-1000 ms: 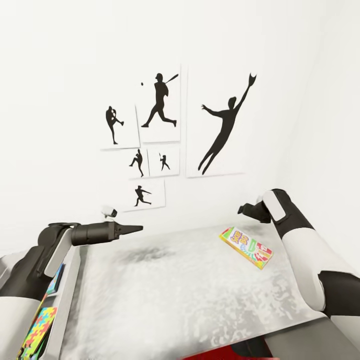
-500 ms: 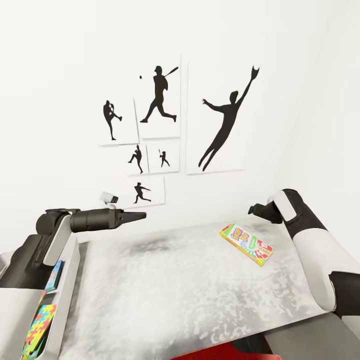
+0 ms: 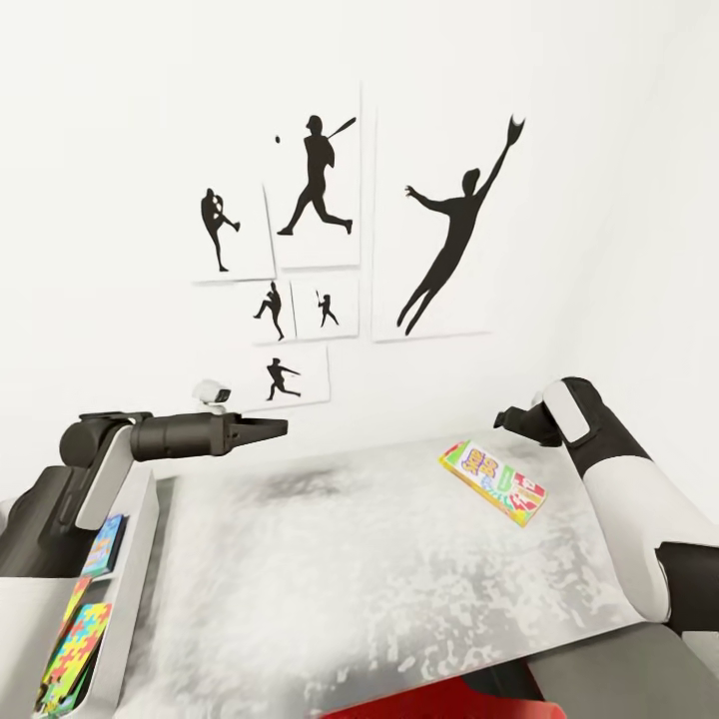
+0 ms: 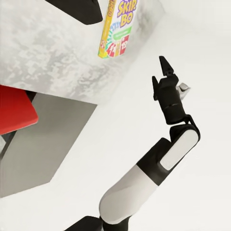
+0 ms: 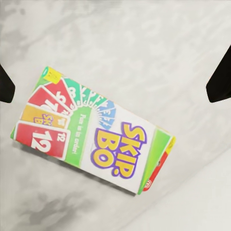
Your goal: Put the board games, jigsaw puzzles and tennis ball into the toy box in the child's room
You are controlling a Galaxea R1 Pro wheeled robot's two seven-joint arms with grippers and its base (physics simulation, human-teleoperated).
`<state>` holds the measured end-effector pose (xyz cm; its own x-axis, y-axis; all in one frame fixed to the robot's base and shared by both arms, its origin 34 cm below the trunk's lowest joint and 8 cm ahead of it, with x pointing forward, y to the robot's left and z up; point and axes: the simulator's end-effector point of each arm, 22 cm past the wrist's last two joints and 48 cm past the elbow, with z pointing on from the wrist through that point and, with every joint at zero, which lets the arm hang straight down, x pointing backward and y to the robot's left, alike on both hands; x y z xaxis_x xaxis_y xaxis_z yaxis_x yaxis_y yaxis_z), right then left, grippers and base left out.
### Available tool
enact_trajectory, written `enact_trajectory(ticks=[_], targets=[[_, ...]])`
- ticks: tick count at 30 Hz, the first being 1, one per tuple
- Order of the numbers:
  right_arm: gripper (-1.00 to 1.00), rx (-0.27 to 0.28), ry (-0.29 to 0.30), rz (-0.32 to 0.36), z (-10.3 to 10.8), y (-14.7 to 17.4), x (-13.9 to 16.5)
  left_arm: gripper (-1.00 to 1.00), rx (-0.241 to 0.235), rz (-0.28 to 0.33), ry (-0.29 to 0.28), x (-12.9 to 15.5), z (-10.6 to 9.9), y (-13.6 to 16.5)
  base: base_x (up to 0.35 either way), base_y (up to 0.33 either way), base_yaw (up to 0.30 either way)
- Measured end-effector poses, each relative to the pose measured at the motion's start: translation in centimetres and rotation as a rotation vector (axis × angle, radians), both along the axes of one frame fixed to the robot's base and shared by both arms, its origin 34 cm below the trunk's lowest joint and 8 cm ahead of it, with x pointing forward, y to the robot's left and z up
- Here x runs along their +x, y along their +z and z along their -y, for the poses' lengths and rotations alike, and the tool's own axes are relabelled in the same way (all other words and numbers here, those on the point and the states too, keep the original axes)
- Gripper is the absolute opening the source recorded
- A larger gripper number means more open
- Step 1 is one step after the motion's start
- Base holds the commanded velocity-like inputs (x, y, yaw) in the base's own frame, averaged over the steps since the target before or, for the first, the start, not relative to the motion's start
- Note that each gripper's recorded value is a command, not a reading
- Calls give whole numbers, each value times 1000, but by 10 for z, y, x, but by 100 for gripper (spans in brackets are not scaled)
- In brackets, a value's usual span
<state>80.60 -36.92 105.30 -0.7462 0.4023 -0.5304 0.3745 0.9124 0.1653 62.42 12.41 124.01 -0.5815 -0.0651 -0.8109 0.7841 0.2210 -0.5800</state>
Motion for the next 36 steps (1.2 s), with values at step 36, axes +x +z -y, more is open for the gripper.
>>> enact_trajectory(ticks=[36], targets=[[100, -13, -4, 16, 6, 10, 29, 100, 76, -57, 56, 19, -43, -37, 0, 0, 0]])
